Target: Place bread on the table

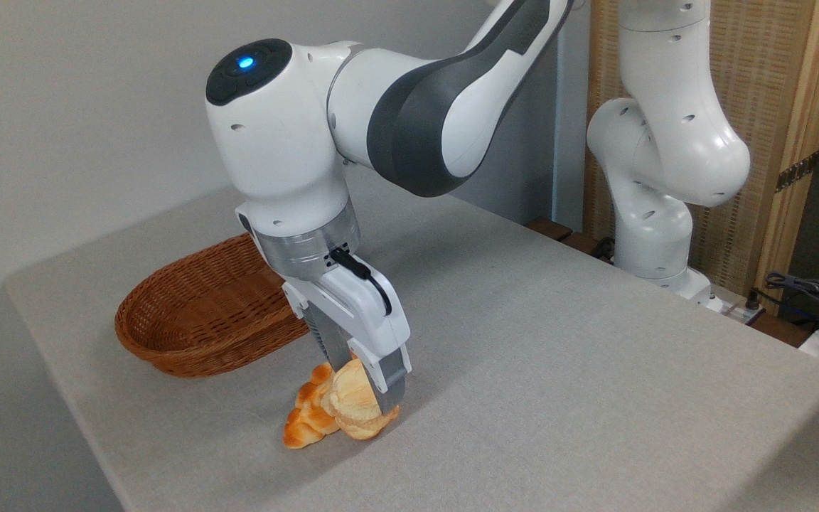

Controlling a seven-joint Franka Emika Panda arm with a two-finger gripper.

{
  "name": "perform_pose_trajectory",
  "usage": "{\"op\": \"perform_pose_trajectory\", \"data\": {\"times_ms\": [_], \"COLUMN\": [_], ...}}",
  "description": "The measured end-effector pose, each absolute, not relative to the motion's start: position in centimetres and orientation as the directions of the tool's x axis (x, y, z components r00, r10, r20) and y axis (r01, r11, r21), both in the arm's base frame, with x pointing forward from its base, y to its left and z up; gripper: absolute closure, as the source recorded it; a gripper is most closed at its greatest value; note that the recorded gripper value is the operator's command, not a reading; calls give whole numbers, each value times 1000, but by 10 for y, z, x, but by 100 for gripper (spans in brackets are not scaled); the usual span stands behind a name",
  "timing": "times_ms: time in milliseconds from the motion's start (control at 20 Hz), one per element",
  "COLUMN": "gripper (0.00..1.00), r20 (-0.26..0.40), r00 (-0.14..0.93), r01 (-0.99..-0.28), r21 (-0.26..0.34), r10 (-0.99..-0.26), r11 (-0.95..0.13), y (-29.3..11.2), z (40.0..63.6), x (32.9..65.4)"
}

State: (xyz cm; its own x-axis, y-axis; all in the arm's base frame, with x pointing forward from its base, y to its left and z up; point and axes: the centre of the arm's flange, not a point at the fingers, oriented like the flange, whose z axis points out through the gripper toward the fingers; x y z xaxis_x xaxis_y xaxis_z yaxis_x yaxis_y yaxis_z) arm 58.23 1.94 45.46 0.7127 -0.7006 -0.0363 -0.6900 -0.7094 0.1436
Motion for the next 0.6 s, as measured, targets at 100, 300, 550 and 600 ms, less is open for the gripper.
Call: {"op": "perform_pose_trajectory", "data": {"times_ms": [100,300,550,600], "gripper": [0,0,0,0], "r20": [-31,-8,57,71], "r00": [713,713,708,709], "r01": [-691,-696,-706,-704], "r21": [139,116,51,37], "r10": [-701,-701,-704,-701], "r11": [-709,-709,-706,-709], "y": [19,19,15,13], "z": [458,474,518,528], "x": [583,586,595,596]}}
